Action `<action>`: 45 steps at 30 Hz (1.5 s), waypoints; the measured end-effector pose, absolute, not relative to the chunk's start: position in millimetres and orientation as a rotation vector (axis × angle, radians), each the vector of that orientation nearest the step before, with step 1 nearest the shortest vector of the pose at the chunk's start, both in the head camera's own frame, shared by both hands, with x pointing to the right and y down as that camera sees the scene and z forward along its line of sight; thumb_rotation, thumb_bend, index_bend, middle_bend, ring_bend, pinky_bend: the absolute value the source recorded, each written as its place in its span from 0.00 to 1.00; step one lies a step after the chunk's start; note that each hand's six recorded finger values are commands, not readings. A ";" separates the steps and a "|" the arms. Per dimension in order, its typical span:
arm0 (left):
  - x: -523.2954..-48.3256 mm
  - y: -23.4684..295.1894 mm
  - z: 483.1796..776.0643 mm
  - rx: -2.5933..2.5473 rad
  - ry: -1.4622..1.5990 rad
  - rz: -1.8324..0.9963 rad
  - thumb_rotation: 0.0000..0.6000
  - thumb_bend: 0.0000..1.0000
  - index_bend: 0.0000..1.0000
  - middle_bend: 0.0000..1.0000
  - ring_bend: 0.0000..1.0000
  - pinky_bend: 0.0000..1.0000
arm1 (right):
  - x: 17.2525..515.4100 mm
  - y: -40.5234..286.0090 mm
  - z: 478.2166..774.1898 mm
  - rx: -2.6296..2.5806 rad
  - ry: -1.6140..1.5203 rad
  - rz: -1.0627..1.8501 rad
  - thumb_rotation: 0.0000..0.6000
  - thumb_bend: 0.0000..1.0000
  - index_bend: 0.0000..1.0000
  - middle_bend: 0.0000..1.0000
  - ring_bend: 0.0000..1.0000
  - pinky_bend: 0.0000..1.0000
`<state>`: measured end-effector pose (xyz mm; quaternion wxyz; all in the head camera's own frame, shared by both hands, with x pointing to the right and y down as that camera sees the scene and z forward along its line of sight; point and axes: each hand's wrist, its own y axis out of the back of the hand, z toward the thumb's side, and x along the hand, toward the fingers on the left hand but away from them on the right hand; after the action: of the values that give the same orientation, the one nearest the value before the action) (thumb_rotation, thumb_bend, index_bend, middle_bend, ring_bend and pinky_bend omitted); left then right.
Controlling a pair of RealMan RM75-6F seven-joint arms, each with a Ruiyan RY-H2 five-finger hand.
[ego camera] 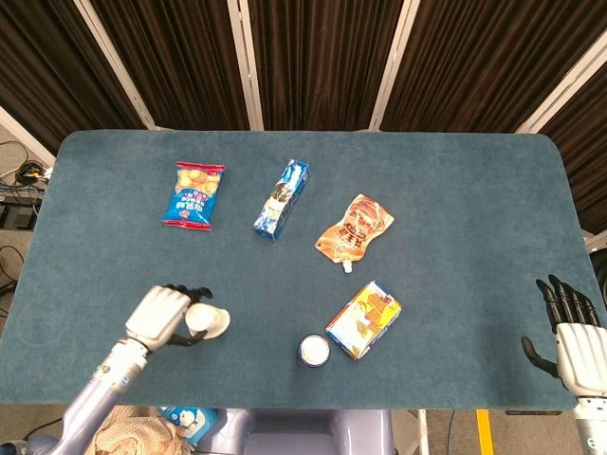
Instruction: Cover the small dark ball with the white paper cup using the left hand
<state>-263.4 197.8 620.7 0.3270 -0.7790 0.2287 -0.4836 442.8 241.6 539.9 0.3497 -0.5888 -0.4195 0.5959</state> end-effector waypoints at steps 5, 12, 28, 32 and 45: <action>-254.9 206.3 625.2 -2.050 0.565 -1.265 1.00 0.29 0.29 0.46 0.40 0.46 | 443.0 241.3 539.2 -1.524 -1.090 1.541 1.00 0.34 0.00 0.00 0.00 0.09; -257.9 207.9 627.7 -2.030 0.552 -1.292 1.00 0.29 0.29 0.46 0.40 0.46 | 443.2 241.0 539.1 -1.524 -1.089 1.540 1.00 0.34 0.00 0.00 0.00 0.09; -272.3 204.5 640.6 -1.987 0.540 -1.356 1.00 0.25 0.22 0.37 0.33 0.38 | 442.9 241.2 539.2 -1.522 -1.088 1.542 1.00 0.34 0.00 0.00 0.00 0.09; -275.3 206.3 645.7 -1.989 0.523 -1.383 1.00 0.16 0.12 0.18 0.17 0.25 | 442.9 241.5 539.3 -1.522 -1.086 1.543 1.00 0.34 0.00 0.00 0.00 0.09; -281.7 200.9 628.9 -2.013 0.610 -1.348 1.00 0.12 0.00 0.00 0.00 0.08 | 443.7 241.6 539.0 -1.522 -1.086 1.547 1.00 0.34 0.00 0.00 0.00 0.09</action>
<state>-281.7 200.9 628.9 0.3162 -0.7643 0.2316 -0.5121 443.7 241.6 539.0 0.3500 -0.5875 -0.4191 0.5972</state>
